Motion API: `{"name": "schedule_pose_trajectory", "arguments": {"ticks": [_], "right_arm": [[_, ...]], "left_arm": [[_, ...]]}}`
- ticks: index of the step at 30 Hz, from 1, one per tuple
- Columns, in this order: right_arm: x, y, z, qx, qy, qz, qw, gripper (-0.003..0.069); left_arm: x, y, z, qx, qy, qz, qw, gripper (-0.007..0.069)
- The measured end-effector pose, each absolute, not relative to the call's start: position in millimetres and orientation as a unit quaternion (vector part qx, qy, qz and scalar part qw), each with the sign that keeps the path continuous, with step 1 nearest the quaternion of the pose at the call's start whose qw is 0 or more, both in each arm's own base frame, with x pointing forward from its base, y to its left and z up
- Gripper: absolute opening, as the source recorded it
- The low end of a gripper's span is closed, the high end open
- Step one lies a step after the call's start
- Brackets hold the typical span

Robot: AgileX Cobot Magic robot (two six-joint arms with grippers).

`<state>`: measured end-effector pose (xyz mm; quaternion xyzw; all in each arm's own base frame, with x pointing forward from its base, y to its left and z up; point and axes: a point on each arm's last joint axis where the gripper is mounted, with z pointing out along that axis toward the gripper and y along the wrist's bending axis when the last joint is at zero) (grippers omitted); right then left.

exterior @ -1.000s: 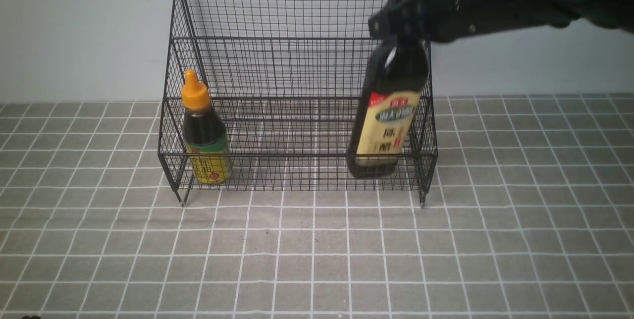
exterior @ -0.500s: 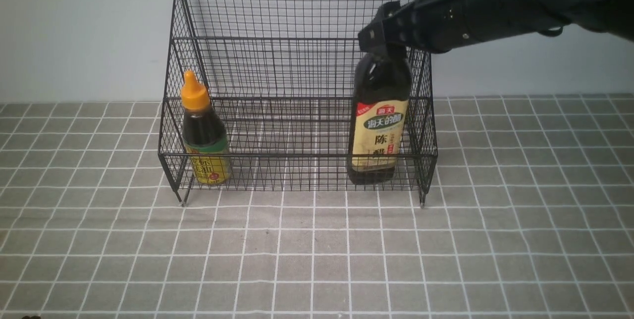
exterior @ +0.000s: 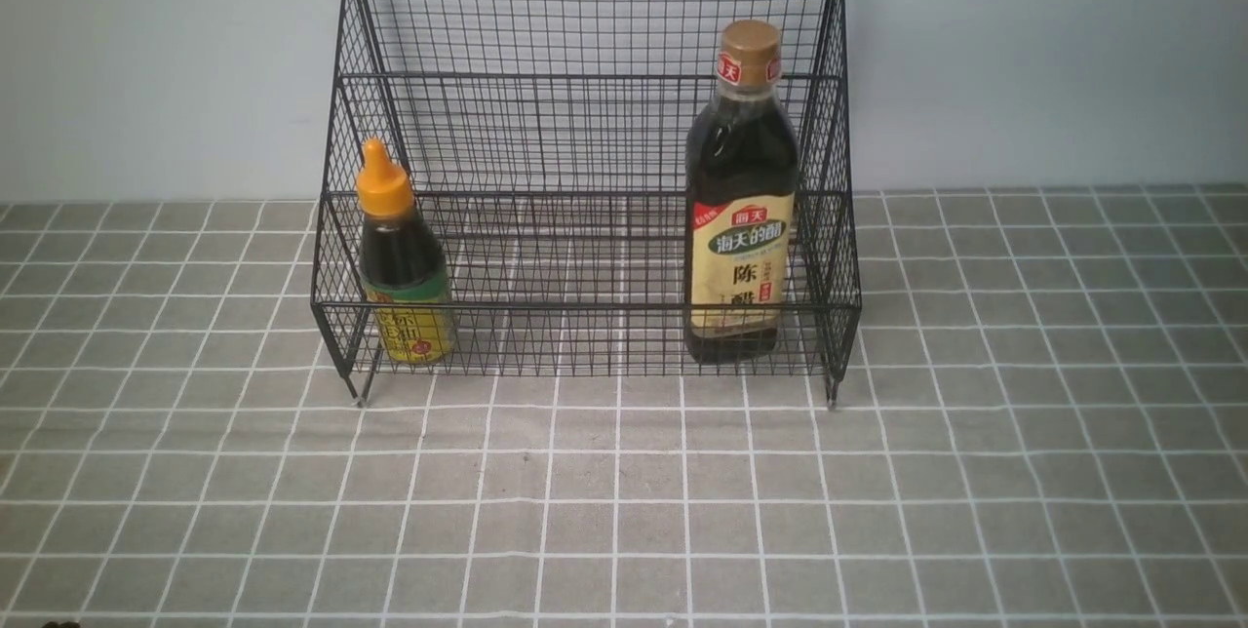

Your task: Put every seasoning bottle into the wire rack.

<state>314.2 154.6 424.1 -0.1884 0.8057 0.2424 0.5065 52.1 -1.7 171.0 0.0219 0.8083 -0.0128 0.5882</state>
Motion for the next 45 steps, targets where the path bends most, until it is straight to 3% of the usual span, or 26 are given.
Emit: {"name": "schedule_pose_trajectory", "arguments": {"ticks": [3, 6, 9, 16, 24, 30, 33, 38, 41, 45], "right_arm": [[280, 134, 448, -0.212, 0.815, 0.190, 0.506, 0.0192], [253, 116, 460, -0.193, 0.835, 0.158, 0.491, 0.0047], [225, 99, 467, -0.161, 0.845, 0.141, 0.491, 0.0001], [129, 56, 451, -0.112, 0.791, 0.167, 0.578, -0.0012], [58, 27, 378, -0.074, 0.662, 0.223, 0.712, -0.0013], [27, 13, 346, -0.073, 0.596, 0.220, 0.769, -0.0013], [25, 11, 324, -0.090, 0.596, 0.192, 0.775, -0.0013], [36, 12, 284, -0.147, 0.622, 0.086, 0.764, -0.0013], [50, 10, 240, -0.122, 0.677, 0.030, 0.725, -0.0013], [56, 6, 198, -0.057, 0.726, 0.030, 0.684, -0.0013]], "left_arm": [[52, -2, 171, 0.022, 0.808, -0.013, 0.588, -0.0007], [52, -2, 171, 0.022, 0.808, -0.013, 0.588, -0.0007], [52, -2, 171, 0.022, 0.808, -0.013, 0.588, -0.0007], [52, -2, 171, 0.022, 0.808, -0.013, 0.588, -0.0007], [52, -2, 171, 0.022, 0.808, -0.013, 0.588, -0.0007], [52, -2, 171, 0.022, 0.808, -0.013, 0.588, -0.0007], [52, -2, 171, 0.022, 0.808, -0.013, 0.588, -0.0007], [52, -2, 171, 0.022, 0.808, -0.013, 0.588, -0.0007], [52, -2, 171, 0.022, 0.808, -0.013, 0.588, -0.0007], [52, -2, 171, 0.022, 0.808, -0.013, 0.588, -0.0007]]}}
